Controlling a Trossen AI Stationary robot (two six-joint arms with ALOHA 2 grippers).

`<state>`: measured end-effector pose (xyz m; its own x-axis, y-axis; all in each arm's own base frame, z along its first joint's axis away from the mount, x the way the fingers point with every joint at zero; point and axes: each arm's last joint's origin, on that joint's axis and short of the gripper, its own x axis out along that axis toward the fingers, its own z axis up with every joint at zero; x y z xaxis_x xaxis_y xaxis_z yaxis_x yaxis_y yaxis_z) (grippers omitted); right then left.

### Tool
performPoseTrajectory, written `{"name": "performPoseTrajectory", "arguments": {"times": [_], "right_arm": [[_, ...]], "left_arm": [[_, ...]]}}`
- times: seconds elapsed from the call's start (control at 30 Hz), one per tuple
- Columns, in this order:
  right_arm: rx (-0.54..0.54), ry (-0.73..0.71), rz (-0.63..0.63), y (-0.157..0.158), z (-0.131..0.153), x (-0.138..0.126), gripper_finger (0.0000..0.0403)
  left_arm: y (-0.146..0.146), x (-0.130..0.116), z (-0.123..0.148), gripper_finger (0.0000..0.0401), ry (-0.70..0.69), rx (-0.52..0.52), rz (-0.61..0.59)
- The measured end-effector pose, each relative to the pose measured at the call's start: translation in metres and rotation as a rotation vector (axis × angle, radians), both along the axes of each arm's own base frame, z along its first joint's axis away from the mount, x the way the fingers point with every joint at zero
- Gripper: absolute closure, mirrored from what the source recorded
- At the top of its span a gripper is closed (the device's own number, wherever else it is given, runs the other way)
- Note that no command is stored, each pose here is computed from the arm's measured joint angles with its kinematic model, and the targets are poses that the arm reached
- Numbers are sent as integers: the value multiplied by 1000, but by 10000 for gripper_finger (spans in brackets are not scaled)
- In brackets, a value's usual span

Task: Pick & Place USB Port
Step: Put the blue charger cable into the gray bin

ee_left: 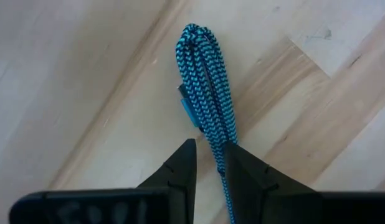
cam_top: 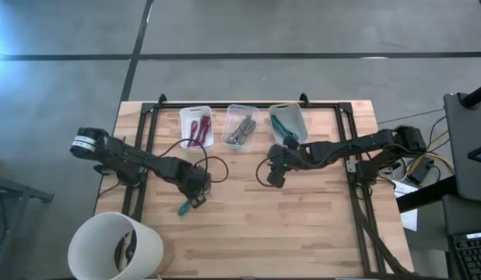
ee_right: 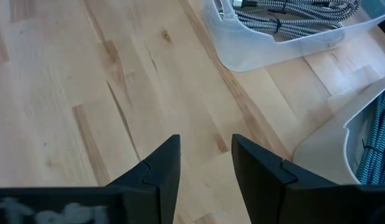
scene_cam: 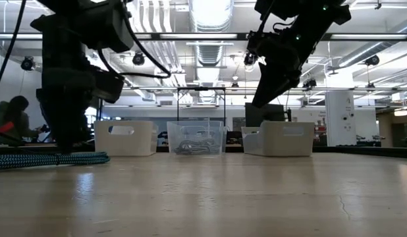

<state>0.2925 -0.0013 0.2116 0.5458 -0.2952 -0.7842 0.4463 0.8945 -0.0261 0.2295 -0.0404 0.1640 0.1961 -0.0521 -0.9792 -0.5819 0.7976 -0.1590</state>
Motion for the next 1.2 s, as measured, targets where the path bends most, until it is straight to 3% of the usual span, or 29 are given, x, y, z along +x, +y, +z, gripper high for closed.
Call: {"name": "performPoseTrajectory", "arguments": {"times": [0.27,0.73,1.2], "right_arm": [[0,0,0,0,0,0,271],[0,0,0,0,0,0,273],[0,0,0,0,0,0,268]], "left_arm": [[-3,7,-5,328,-111,-69,-50],[-5,10,-1,328,-138,-93,-131],[-6,15,-12,328,-212,-123,-134]]}}
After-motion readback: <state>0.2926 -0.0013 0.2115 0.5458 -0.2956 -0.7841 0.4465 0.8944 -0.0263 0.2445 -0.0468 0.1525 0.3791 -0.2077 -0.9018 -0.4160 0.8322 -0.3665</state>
